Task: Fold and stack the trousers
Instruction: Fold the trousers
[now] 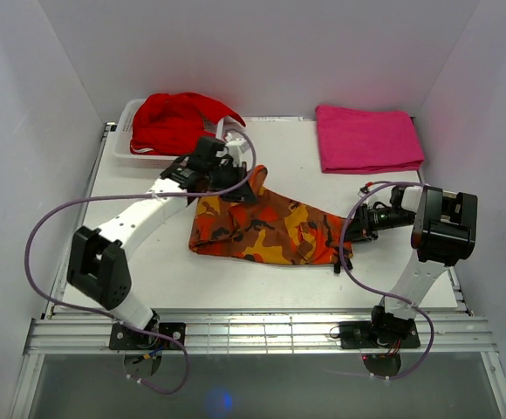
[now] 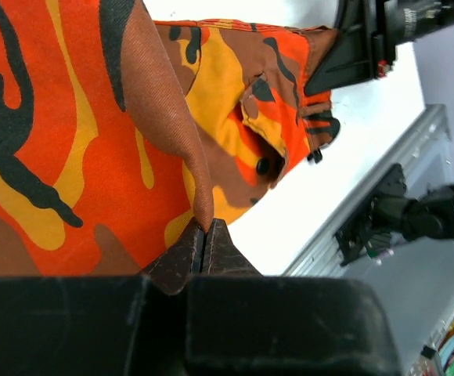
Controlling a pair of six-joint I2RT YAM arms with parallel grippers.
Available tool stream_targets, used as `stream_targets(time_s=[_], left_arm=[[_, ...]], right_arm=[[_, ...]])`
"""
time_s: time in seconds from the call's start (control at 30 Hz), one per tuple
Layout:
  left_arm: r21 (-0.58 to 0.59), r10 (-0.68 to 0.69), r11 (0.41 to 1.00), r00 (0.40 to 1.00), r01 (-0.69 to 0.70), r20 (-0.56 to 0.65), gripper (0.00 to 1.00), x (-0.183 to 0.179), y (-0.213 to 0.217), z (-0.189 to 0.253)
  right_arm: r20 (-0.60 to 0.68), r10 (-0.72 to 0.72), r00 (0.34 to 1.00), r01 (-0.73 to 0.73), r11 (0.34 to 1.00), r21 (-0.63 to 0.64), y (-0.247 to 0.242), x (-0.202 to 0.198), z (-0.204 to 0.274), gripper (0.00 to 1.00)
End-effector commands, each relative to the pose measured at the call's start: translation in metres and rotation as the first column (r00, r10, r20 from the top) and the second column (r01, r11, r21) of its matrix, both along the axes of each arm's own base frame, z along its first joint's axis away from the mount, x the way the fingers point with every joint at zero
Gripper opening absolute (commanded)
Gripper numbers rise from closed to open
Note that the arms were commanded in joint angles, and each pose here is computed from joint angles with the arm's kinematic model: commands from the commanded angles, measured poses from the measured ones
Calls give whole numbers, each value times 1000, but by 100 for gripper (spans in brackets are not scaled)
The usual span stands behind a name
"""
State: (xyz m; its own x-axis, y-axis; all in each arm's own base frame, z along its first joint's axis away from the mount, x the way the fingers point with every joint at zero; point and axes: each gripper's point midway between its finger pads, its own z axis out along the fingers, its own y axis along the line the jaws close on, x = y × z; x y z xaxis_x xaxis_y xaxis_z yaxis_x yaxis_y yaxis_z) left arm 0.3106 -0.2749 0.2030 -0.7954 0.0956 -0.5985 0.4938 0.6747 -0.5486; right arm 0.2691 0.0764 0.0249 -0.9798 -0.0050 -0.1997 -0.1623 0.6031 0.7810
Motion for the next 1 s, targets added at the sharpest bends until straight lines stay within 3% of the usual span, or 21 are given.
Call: stream_targets(time_s=[0.0, 0.37, 0.7, 0.97], left_arm=[[3, 136, 991, 988, -137, 68, 0, 23, -38, 7], [68, 181, 980, 978, -189, 108, 0, 3, -146, -39], [17, 150, 988, 982, -153, 112, 0, -25, -192, -18], [23, 159, 986, 980, -163, 119, 0, -28, -187, -6]], right_arm=[[-5, -12, 1000, 12, 998, 54, 10, 0, 3, 8], [-18, -28, 999, 30, 996, 78, 16, -5, 1, 8], [-23, -38, 999, 39, 997, 63, 17, -1, -1, 8], [-25, -39, 999, 40, 998, 44, 17, -1, -3, 8]])
